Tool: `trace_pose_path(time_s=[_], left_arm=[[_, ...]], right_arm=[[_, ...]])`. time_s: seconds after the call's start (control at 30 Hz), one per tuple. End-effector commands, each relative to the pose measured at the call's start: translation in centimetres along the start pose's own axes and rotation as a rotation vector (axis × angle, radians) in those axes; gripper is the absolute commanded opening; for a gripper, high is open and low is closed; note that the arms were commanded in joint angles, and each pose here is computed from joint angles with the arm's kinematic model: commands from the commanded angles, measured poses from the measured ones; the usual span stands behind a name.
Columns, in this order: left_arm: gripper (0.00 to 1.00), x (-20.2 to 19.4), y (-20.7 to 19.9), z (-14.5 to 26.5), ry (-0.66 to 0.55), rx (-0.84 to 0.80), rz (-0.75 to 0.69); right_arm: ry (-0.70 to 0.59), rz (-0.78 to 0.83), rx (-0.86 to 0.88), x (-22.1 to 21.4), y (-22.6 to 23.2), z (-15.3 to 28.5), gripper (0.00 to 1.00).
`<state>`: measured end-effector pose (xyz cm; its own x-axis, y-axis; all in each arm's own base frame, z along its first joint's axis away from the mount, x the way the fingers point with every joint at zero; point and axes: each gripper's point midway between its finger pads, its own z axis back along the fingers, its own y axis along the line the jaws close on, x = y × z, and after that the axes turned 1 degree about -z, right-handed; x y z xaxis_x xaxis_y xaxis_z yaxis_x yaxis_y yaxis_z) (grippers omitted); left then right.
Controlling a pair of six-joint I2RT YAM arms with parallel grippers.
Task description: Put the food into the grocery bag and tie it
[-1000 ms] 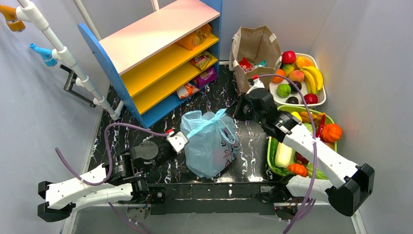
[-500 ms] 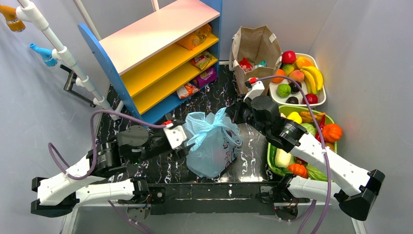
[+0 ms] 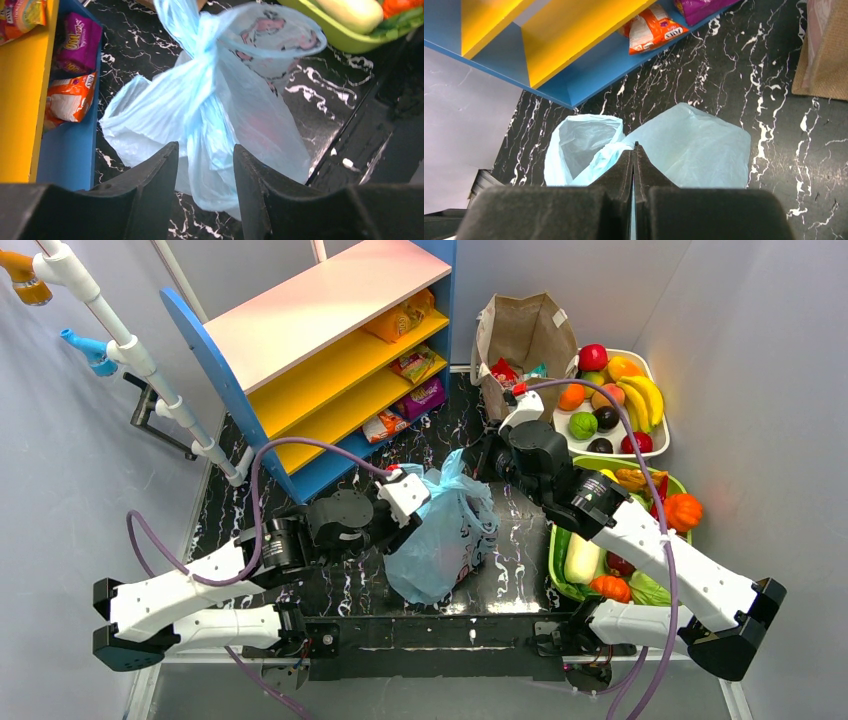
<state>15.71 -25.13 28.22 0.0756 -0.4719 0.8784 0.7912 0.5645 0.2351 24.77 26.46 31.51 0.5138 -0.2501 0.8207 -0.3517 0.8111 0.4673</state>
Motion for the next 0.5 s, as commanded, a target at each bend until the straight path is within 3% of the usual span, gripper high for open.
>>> trace_pose_path(time_s=[0.0, 0.23, 0.47], left_arm=[[0.42, 2.1, 1.2, -0.5, -0.074, 0.095, 0.094], [0.47, 2.7, -0.9, -2.1, -0.053, 0.025, 0.079], [0.43, 2.8, -1.5, -2.7, -0.028, 0.049, 0.051]], right_arm=[[-0.039, -0.031, -0.009, 1.5, 0.3, 0.9, 0.01], [-0.033, -0.012, -0.01, 1.6, 0.2, 1.3, 0.01], [-0.032, 0.002, -0.007, 1.6, 0.1, 1.7, 0.01]])
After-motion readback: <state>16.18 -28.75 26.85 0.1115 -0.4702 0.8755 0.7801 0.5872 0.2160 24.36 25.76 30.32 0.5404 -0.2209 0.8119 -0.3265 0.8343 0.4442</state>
